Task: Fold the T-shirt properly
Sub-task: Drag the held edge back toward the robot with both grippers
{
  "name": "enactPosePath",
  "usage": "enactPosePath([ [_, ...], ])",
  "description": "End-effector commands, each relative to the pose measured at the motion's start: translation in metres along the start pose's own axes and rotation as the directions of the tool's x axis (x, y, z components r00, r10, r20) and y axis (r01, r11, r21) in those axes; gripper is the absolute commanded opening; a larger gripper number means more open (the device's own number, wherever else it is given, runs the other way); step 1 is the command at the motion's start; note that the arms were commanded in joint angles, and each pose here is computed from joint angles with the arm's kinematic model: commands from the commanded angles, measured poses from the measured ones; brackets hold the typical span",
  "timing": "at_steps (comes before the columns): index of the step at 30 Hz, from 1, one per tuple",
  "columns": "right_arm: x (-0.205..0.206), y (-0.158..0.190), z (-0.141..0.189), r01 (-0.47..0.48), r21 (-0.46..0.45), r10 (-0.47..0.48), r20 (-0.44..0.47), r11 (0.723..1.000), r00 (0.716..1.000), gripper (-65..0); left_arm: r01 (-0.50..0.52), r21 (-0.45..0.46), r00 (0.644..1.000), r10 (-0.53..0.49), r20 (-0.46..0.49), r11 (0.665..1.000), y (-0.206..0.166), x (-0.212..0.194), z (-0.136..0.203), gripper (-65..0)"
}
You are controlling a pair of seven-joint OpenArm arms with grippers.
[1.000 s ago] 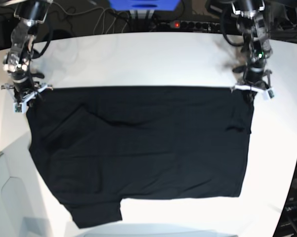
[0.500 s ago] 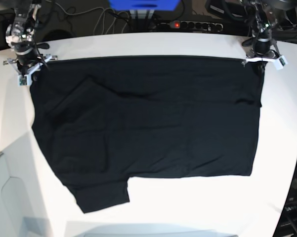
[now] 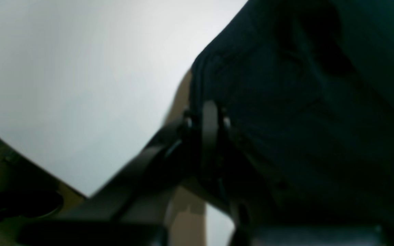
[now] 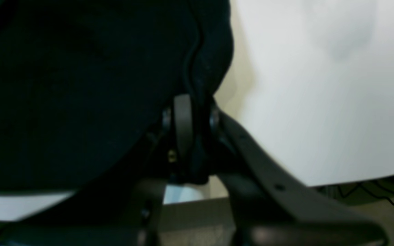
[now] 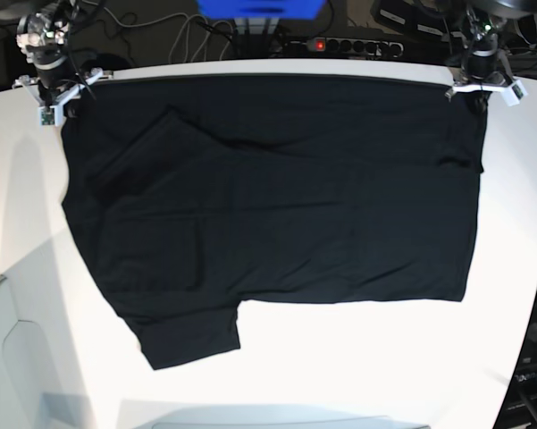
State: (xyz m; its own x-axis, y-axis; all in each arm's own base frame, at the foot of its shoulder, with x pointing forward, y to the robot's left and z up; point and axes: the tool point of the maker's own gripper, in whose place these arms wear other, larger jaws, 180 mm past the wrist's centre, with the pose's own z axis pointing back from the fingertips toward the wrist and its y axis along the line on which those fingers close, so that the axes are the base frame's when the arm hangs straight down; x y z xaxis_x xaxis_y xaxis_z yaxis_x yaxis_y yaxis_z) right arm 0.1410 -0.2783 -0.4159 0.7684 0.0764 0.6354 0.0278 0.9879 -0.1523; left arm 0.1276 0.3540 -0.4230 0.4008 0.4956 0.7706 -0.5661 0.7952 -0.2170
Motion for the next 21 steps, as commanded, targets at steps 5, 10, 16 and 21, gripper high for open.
enactPosePath([
  [5, -0.005, -0.002, 0.004, -0.031, 0.008, 0.031, -0.024, 0.999, 0.999, -65.0, 0.036, 0.03, 0.997, -0.034, -0.065, 0.999, 0.01, -0.013, 0.011, -65.0],
  [10, -0.004, -0.003, 0.004, -0.031, 0.006, 0.031, -0.022, 0.999, 0.999, -65.0, 0.025, 0.021, 0.998, -0.023, -0.062, 0.999, 0.001, -0.018, 0.019, -65.0],
  [16, -0.013, -0.01, 0.009, 0.006, -0.026, -0.006, -0.034, 1.0, 0.999, -65.0, 0.021, 0.023, 0.998, -0.02, -0.062, 1.0, 0.001, -0.018, 0.018, -65.0],
  [21, -0.015, -0.01, 0.01, 0.005, -0.025, -0.006, -0.04, 1.0, 0.999, -65.0, 0.026, 0.029, 0.998, -0.024, -0.057, 0.999, 0.005, -0.015, 0.018, -65.0],
])
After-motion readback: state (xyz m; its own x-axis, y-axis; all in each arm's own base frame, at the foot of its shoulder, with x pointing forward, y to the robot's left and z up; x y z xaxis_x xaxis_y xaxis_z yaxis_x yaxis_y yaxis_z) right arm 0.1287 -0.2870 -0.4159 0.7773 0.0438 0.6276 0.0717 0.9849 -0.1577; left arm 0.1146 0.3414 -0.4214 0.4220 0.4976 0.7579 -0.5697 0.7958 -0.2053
